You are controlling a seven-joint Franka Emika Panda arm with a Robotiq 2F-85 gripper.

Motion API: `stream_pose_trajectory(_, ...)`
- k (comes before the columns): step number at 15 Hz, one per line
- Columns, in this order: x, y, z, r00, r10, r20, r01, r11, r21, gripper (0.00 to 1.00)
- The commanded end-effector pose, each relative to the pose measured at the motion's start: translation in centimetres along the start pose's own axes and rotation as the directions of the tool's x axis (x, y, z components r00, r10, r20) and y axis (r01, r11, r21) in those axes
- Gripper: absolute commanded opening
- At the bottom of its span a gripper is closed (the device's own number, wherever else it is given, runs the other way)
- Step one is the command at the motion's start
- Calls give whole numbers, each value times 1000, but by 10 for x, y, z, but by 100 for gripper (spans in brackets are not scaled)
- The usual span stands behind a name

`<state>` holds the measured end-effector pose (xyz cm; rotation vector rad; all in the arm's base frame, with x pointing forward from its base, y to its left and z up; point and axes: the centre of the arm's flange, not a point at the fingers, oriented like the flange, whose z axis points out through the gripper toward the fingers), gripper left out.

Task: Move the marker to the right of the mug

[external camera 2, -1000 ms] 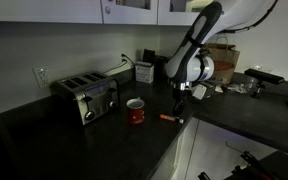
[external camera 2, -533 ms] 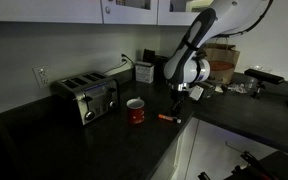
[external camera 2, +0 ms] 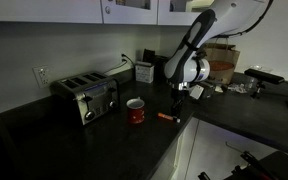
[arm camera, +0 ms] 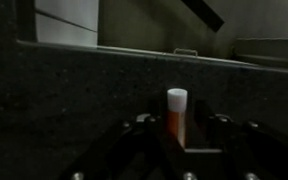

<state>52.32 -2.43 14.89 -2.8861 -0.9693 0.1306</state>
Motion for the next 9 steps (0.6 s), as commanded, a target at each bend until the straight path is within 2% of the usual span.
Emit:
stream_pose_trajectory(1, -6, -7, -29, 998, -54, -40, 55, 998, 39, 75)
stream_pose_trajectory(4, -9, -28, -78, 991, -56, -122, 66, 995, 77, 99)
stream_pose_trajectory(8, -22, -53, -131, 995, -30, -99, 35, 998, 51, 100)
stream_pose_trajectory(9, -27, -55, -138, 996, -25, -84, 27, 999, 21, 100)
